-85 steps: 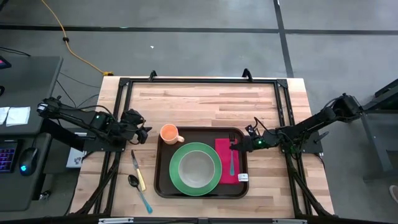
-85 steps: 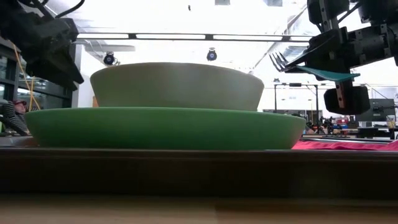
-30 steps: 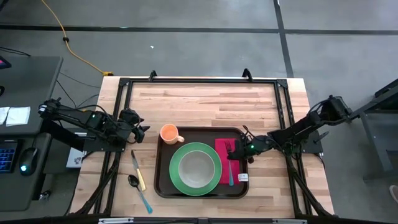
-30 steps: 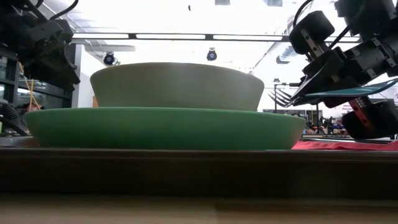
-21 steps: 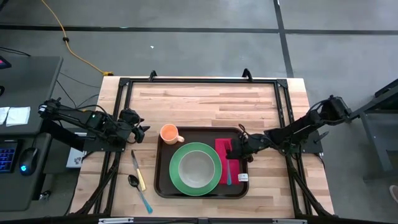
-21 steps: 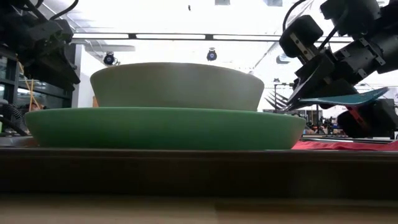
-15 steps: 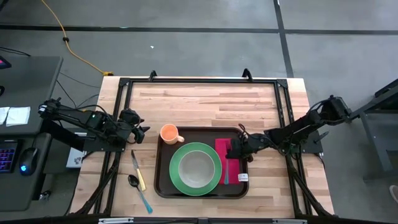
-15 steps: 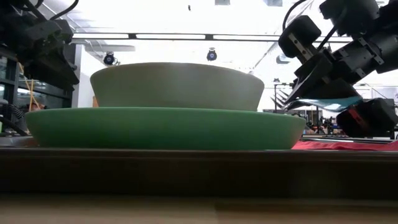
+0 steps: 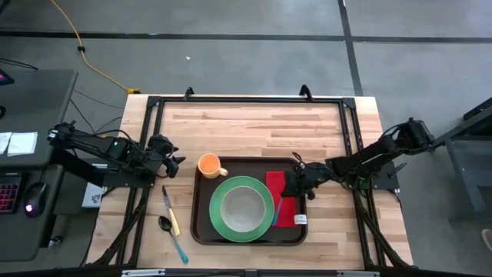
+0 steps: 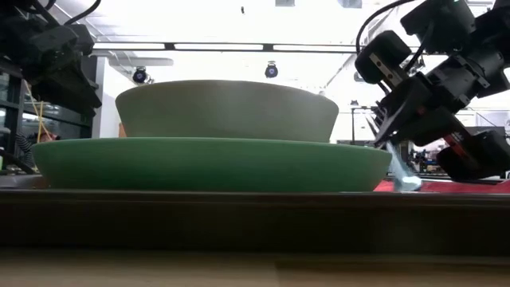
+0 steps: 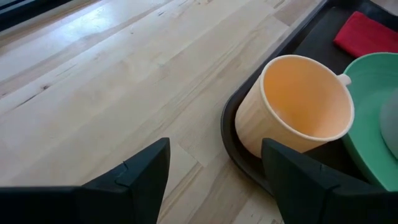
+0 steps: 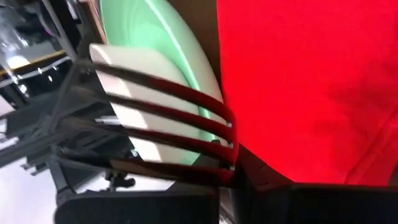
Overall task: Set up tray
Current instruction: Put the blue fork on the red table napkin
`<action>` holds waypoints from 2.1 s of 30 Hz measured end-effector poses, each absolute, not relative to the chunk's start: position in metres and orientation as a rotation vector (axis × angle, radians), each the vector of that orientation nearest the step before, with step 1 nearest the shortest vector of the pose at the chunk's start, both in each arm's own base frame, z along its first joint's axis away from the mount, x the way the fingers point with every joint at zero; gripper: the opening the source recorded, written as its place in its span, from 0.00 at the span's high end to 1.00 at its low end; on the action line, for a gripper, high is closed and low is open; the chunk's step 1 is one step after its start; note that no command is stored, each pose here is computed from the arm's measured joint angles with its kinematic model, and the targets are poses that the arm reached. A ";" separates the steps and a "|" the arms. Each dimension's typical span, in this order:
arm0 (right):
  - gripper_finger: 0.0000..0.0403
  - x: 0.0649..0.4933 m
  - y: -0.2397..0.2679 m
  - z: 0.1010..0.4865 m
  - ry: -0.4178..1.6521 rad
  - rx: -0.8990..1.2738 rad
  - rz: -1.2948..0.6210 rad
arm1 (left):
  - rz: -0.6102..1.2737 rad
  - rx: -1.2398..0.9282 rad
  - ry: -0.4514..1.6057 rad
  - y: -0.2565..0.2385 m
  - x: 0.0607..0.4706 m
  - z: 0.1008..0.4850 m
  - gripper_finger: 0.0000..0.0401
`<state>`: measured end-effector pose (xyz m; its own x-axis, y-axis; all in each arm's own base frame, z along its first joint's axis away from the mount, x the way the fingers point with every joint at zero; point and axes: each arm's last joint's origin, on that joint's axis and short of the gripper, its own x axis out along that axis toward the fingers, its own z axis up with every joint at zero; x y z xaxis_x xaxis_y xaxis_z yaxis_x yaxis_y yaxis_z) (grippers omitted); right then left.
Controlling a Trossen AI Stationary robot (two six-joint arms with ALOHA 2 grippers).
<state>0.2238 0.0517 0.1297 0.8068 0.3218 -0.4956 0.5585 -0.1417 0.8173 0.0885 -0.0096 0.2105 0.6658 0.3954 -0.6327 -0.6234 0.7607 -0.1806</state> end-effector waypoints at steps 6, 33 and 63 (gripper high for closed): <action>1.00 0.224 0.045 0.129 0.731 1.715 -0.199 | 0.593 -0.405 0.606 -0.010 0.089 0.211 0.29; 1.00 0.225 0.026 0.128 0.781 1.620 -0.114 | 0.589 -0.408 0.597 -0.010 0.089 0.211 0.29; 1.00 0.225 0.028 0.128 0.824 1.611 -0.074 | 0.587 -0.403 0.598 -0.010 0.089 0.211 0.29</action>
